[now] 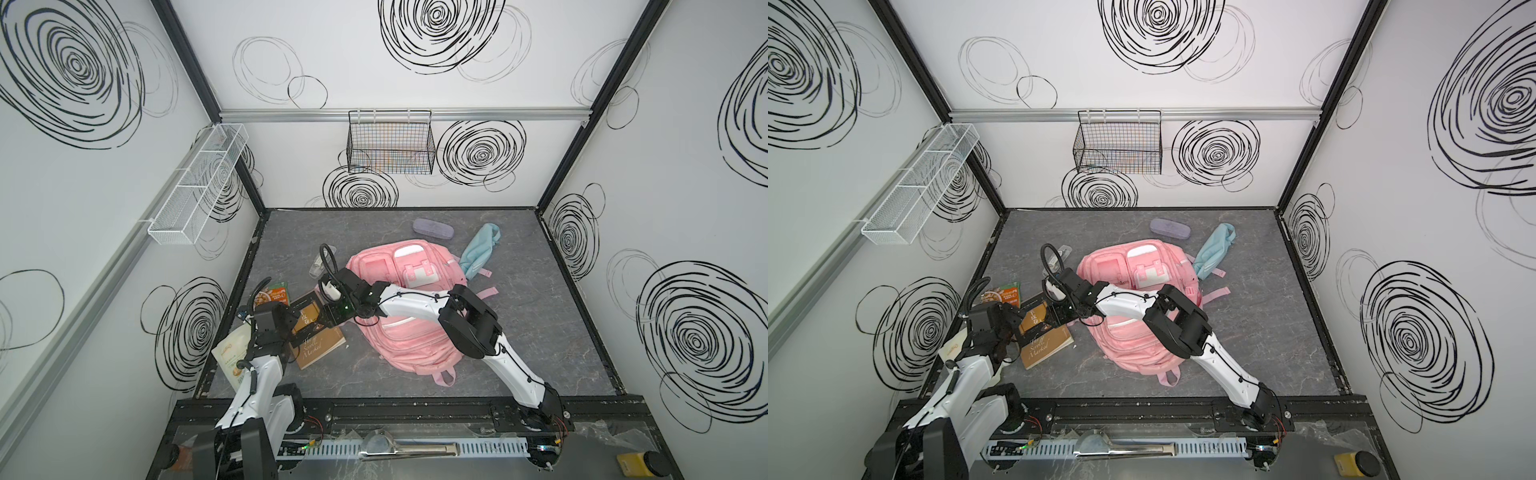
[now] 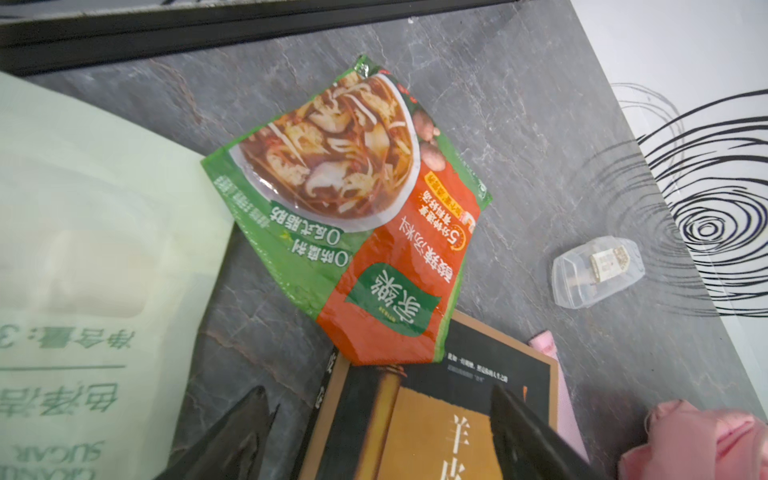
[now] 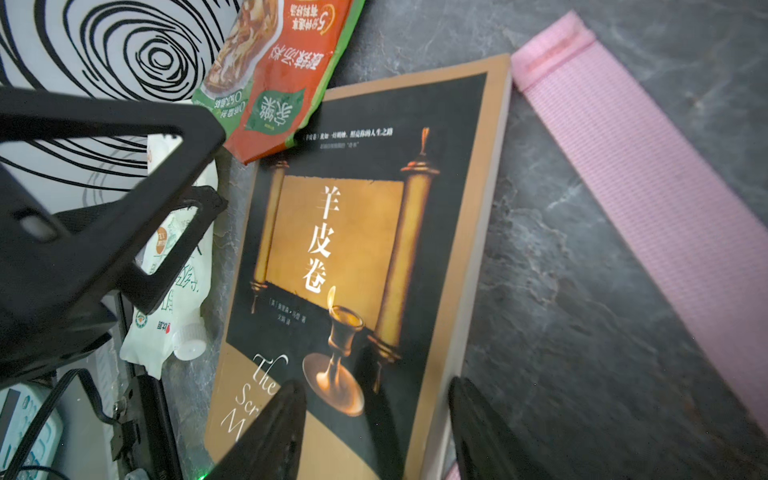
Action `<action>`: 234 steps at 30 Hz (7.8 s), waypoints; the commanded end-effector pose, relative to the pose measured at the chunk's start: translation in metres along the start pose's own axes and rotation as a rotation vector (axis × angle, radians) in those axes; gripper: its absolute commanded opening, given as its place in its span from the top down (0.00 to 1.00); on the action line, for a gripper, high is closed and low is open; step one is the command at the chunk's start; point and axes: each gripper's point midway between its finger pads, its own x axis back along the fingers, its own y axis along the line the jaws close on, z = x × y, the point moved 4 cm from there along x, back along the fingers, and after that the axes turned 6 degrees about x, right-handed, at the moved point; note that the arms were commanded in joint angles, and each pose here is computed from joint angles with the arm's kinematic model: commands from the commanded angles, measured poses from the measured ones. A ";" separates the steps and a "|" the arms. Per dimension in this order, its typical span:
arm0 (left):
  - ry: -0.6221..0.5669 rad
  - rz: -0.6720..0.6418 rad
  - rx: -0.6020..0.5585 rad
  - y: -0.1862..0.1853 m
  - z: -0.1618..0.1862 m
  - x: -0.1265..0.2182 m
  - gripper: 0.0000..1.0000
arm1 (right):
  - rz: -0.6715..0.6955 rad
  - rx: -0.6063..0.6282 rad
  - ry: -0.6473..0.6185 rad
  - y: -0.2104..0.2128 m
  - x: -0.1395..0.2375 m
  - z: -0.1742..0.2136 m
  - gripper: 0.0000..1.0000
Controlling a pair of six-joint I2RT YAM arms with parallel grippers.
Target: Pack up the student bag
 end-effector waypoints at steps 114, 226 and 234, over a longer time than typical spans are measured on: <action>0.167 1.503 -0.476 -0.277 -0.027 0.299 1.00 | -0.234 0.204 -0.695 0.014 0.365 -0.067 0.04; 0.490 1.060 -1.930 -0.135 0.350 0.224 0.40 | 0.909 0.008 -1.230 -0.040 0.578 0.112 1.00; 0.539 1.013 -1.889 -0.141 0.341 0.217 1.00 | 0.890 0.013 -1.229 -0.038 0.577 0.111 1.00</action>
